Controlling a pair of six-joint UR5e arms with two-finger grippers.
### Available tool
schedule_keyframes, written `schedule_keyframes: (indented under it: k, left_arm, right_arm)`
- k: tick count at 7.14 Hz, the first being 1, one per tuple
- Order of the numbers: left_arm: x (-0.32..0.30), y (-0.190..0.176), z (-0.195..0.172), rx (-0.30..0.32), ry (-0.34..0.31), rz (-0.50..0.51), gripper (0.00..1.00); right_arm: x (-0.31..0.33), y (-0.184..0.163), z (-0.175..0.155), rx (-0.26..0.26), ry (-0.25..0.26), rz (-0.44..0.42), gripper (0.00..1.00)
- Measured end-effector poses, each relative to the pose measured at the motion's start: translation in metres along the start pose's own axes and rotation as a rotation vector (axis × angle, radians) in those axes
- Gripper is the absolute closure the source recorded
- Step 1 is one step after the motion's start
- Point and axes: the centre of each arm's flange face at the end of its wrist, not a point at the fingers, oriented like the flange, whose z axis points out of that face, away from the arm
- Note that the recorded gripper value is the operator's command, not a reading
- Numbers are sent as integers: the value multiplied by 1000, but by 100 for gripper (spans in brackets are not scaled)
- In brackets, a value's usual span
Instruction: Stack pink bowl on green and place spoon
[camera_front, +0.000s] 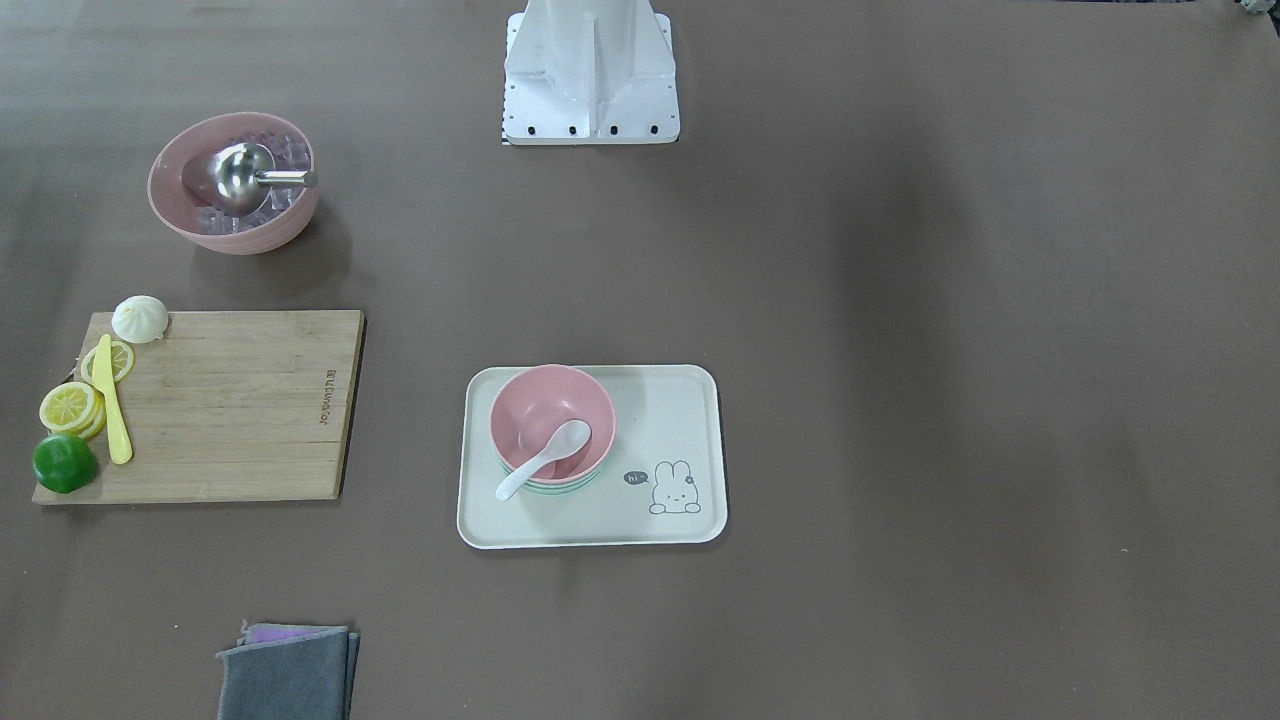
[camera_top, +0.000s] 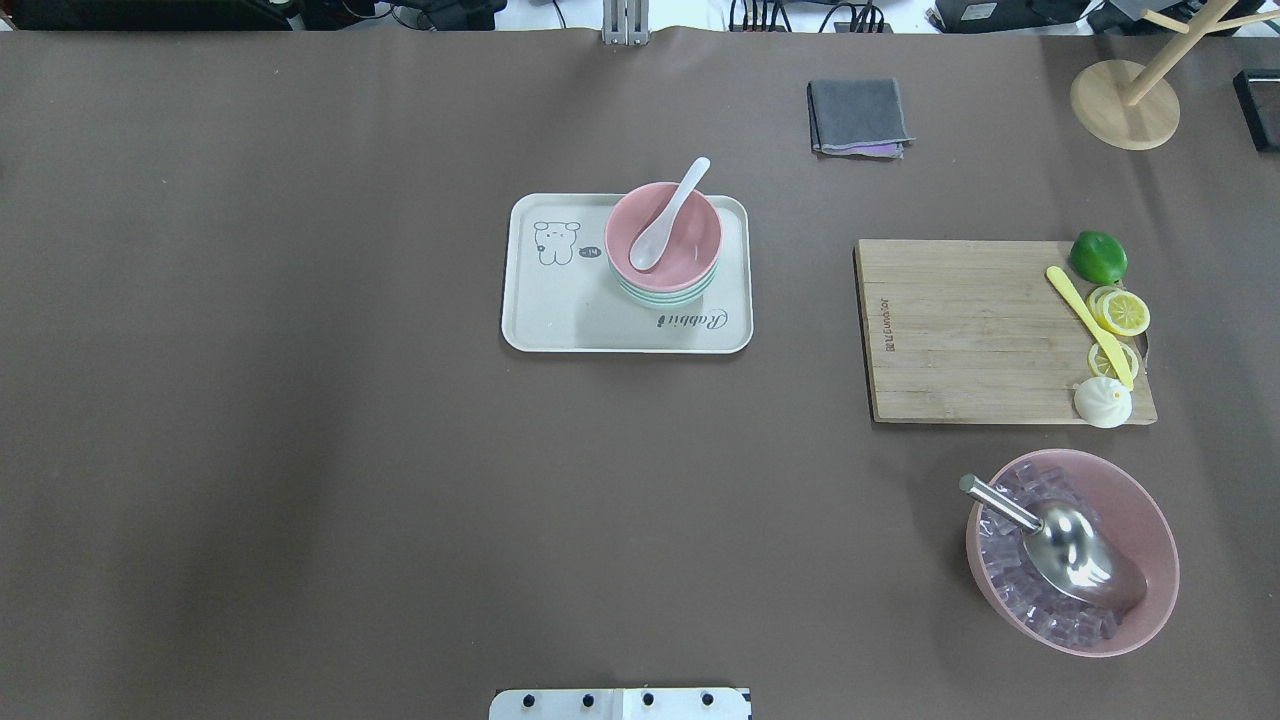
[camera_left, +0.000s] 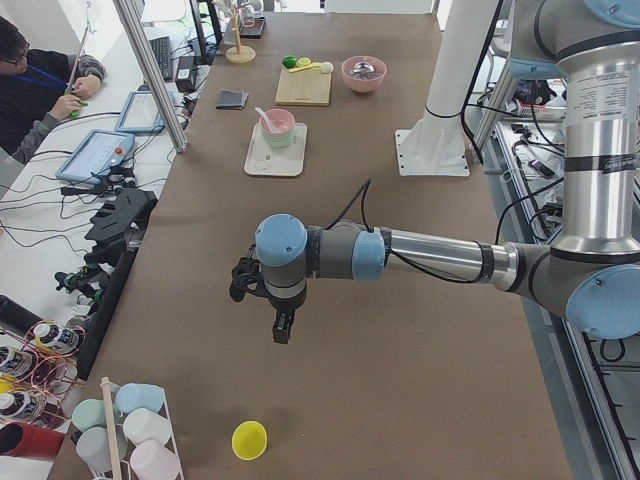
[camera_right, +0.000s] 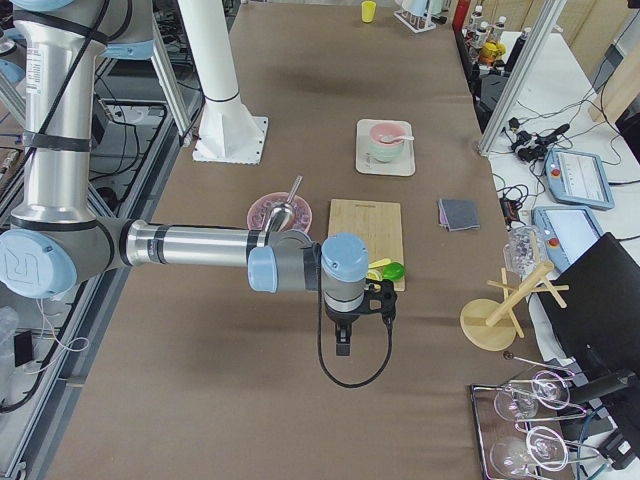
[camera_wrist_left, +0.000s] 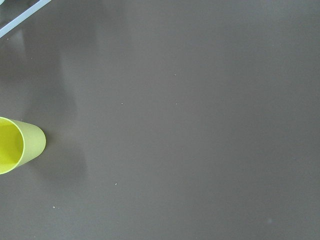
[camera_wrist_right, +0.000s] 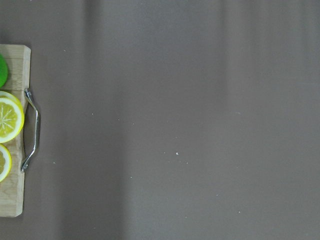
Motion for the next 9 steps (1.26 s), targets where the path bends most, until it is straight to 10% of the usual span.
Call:
schedule_keyframes:
  k: [9]
  left_arm:
    - [14,-12,-5,14,1,35,0]
  right_arm:
    - [-17,-3,-6,15,-64,-2,0]
